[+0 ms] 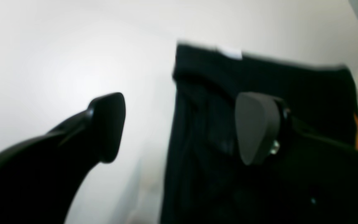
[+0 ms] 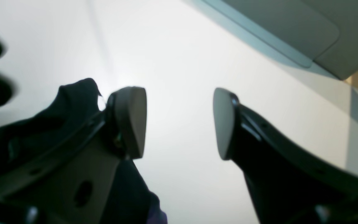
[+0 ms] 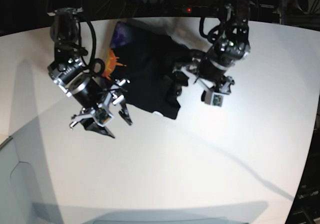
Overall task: Fold the T-shirt properly
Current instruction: 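Move both grippers to opposite edges of the folded bundle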
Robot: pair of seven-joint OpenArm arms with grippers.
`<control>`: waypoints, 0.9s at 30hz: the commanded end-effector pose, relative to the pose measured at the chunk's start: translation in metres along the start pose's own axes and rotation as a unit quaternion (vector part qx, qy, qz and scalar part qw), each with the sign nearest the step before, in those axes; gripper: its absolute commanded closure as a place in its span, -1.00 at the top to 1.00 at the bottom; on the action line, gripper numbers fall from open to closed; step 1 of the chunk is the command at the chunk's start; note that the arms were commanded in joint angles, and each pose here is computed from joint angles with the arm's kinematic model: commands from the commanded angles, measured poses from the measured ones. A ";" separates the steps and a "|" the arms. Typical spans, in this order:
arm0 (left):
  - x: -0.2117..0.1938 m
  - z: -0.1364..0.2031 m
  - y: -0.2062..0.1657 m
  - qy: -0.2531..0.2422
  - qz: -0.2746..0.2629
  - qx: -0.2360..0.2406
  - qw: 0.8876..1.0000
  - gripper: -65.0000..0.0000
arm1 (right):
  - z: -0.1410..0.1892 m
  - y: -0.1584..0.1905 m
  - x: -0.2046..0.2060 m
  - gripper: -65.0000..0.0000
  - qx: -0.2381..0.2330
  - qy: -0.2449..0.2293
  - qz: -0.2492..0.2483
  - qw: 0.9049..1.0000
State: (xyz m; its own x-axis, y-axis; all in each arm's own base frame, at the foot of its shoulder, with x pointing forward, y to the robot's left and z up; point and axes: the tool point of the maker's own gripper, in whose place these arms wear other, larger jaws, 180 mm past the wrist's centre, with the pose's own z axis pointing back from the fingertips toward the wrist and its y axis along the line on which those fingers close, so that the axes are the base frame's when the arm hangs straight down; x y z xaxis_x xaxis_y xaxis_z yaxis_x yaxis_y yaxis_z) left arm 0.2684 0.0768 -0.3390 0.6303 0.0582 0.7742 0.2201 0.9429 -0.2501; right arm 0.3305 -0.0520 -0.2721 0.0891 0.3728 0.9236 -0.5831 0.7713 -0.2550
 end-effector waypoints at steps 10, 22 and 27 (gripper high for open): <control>-0.034 0.017 -0.029 -0.002 0.009 -0.033 0.999 0.64 | 0.001 -0.007 0.018 0.06 -0.007 -0.032 0.002 0.999; -0.047 0.019 -0.048 0.020 -0.027 -0.070 0.997 0.64 | 0.001 -0.006 0.016 0.06 -0.007 -0.031 0.001 1.000; -0.052 0.017 -0.045 0.027 -0.026 -0.068 0.997 0.44 | 0.002 -0.006 0.016 0.06 -0.008 -0.030 0.002 1.000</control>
State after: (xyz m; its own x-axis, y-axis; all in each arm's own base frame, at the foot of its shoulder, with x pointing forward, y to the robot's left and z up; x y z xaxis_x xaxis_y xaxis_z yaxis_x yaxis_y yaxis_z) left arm 0.2095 0.0384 -0.3665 0.6768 -0.0224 0.7358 0.3404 0.8958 -0.2857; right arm 0.3304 -0.0526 -0.2725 0.0902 0.3716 0.9240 -0.5822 0.7724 -0.2538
